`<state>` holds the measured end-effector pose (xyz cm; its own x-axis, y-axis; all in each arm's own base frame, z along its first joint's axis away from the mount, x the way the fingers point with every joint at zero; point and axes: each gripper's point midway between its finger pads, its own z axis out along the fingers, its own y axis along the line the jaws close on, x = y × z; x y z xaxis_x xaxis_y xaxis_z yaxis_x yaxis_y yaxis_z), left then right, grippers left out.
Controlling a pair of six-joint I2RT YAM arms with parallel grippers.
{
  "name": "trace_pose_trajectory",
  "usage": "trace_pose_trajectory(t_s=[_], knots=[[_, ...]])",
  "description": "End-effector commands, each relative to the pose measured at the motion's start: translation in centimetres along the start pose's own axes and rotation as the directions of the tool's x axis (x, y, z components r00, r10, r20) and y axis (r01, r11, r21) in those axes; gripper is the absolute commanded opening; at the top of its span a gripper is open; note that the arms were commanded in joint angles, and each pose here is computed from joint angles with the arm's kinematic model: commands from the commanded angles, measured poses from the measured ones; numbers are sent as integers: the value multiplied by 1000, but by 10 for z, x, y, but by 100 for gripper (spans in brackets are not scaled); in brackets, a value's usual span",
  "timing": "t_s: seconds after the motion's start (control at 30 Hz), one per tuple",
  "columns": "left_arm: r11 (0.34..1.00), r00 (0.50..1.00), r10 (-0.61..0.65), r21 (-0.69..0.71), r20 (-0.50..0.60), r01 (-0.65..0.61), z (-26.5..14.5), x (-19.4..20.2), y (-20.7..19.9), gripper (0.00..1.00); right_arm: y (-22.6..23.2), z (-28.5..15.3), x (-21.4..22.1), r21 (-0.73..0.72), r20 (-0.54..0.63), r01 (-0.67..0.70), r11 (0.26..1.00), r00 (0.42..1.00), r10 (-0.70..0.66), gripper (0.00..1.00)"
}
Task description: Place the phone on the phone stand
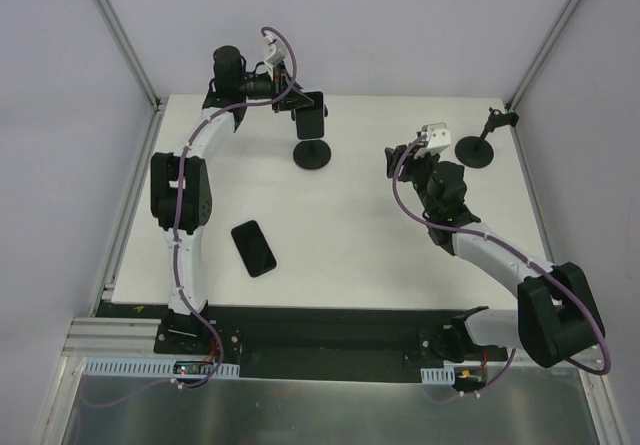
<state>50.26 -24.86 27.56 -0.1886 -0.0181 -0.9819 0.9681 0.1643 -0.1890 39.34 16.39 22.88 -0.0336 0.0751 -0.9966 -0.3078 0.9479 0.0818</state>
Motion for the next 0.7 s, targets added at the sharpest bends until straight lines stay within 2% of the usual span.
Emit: trace_pose_trajectory(t_s=[0.0,0.07,0.1,0.17,0.3,0.4,0.43,0.47,0.5,0.6,0.63,0.67], knots=[[929,979,204,312,20,-200,-4,-41,-42,0,3,2,-24,-48,78,-18,999,997,21,62],[917,981,195,356,-3,-181,-6,-38,-47,0,5,4,-24,-64,75,-22,998,997,27,62],[903,971,237,368,2,-222,-5,-32,-42,0,6,5,-23,-67,71,-23,997,997,28,62],[899,976,217,397,-34,-186,-7,-30,-45,0,8,6,-22,-79,67,-24,997,997,29,62],[891,972,216,424,-86,-161,-8,-15,-35,0,7,4,-23,-75,72,-21,997,997,27,62],[897,970,229,405,-81,-178,-11,-22,-34,1,5,2,-25,-68,78,-17,998,997,22,62],[900,972,219,402,-81,-169,-11,-20,-34,7,5,2,-24,-67,76,-17,998,997,22,62],[904,974,215,393,-72,-171,-10,-23,-35,20,5,2,-25,-68,78,-19,998,997,24,62],[905,974,219,386,-65,-178,-10,-27,-37,43,6,3,-25,-70,76,-18,997,997,24,62],[911,974,224,364,-36,-196,-10,-37,-44,56,7,4,-23,-78,70,-22,997,997,28,62],[916,977,213,354,-27,-190,-9,-37,-43,91,7,4,-24,-80,71,-22,997,997,28,62],[915,974,227,343,-11,-210,-9,-40,-44,99,8,3,-25,-83,74,-22,996,997,28,62]])
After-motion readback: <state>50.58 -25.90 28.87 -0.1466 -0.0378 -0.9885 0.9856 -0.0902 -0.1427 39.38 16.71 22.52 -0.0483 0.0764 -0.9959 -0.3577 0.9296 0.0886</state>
